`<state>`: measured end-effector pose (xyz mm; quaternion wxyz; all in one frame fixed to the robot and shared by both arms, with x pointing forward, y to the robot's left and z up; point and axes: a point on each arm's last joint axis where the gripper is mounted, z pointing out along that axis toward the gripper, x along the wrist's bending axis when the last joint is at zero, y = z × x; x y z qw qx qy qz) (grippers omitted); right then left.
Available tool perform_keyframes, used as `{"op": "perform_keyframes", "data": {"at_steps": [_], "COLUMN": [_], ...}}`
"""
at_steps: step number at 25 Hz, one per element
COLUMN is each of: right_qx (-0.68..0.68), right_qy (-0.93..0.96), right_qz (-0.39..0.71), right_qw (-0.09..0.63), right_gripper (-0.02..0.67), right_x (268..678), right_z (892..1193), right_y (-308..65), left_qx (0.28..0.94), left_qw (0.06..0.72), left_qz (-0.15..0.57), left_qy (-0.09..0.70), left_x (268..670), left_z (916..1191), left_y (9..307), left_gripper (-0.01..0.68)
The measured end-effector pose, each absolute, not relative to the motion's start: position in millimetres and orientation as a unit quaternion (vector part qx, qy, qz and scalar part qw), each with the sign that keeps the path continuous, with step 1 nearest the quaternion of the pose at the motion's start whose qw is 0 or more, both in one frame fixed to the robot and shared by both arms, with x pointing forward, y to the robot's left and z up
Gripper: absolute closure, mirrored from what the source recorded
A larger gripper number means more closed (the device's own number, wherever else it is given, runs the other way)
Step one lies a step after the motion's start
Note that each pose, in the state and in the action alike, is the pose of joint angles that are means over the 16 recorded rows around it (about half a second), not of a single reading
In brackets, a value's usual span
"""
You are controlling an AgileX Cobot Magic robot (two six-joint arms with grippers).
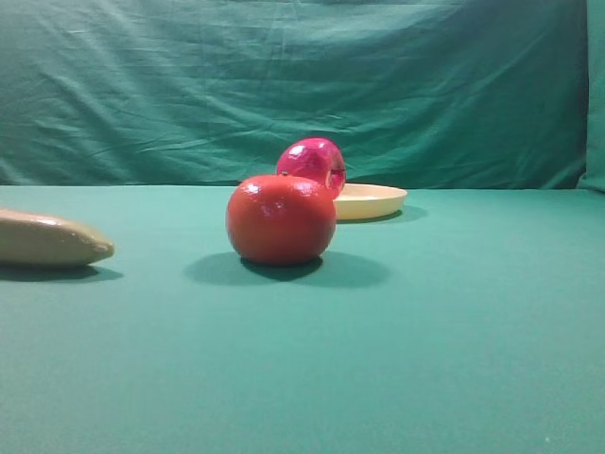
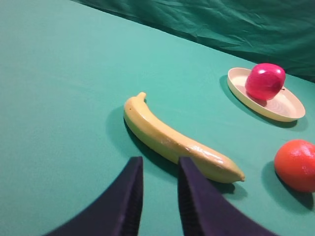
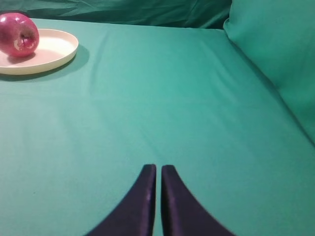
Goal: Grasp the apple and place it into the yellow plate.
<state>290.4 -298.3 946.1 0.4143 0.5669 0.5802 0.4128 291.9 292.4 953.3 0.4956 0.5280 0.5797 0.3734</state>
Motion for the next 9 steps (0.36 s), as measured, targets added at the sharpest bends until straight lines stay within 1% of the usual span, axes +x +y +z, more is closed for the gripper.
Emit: {"op": "perform_keyframes", "data": {"at_steps": [9], "right_qx": [0.567], "right_qy": [0.58], "right_qz": [0.413], "right_qw": [0.414], "right_gripper": [0.649], "right_x": [290.4], "right_z": [946.1], "right_y": [-298.3], "left_qx": [0.528], "left_qw": [0.496], "left_qz": [0.373], "left_qy": [0.58], "left_x": [291.9], "left_z": [953.3], "left_y": [292.4], "left_gripper": [0.516]}}
